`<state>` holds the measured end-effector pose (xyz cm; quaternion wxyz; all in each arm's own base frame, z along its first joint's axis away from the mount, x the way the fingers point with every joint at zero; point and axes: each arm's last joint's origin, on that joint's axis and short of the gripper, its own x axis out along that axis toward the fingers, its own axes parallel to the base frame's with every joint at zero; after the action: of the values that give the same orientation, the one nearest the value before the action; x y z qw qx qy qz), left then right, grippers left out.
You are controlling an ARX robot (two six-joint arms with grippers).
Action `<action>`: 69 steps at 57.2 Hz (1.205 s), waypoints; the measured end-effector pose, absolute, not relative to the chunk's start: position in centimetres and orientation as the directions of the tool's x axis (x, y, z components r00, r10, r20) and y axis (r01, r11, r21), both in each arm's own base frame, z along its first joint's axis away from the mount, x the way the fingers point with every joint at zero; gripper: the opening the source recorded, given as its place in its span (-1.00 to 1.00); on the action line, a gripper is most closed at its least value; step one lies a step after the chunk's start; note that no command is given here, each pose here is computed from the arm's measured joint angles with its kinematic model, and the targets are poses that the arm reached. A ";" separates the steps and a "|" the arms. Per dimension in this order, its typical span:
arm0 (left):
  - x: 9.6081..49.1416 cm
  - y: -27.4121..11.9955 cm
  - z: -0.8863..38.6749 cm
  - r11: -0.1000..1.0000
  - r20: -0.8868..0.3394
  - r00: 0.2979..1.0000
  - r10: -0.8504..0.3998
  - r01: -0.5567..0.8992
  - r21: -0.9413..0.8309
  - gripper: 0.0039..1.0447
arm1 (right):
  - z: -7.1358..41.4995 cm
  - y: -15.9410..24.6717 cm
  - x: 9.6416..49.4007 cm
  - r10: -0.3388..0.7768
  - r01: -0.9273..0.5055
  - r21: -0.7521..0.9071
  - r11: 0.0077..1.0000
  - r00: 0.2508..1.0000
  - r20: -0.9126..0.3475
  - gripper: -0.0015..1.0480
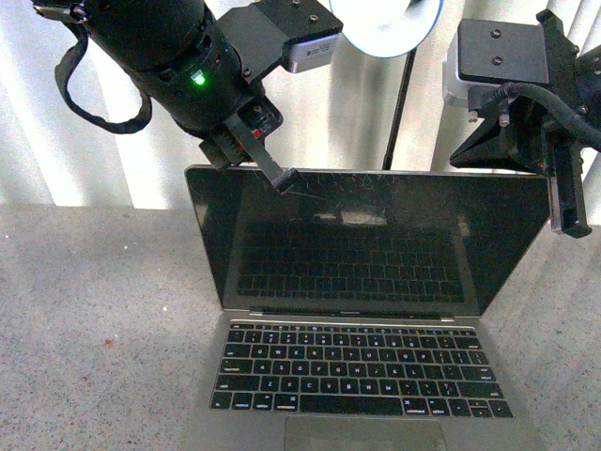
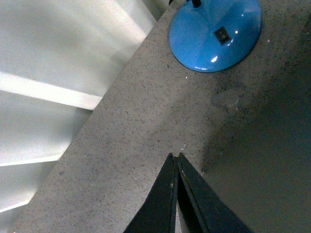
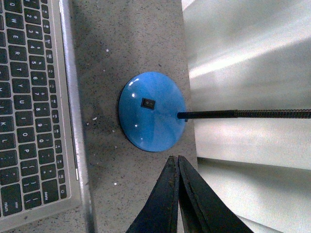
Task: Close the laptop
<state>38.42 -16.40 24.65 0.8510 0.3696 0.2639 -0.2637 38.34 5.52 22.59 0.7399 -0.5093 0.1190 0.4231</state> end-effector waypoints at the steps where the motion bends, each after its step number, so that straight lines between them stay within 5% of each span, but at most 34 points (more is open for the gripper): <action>1: 38.3 -16.4 24.6 0.586 -0.647 0.719 -0.254 0.647 0.489 -0.94 | 22.5 5.5 38.3 0.504 -0.750 -0.650 0.121 0.611 -0.611 -0.94; 69: 35.4 -16.2 21.5 0.570 -0.715 0.645 -0.271 0.706 0.420 -0.94 | 19.9 6.4 34.4 0.499 -0.819 -0.572 0.039 0.512 -0.699 -0.94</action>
<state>35.40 -16.18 21.46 0.8328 0.3588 0.3027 -0.2934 34.43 6.44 19.87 0.7034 -0.5110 0.1567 0.4685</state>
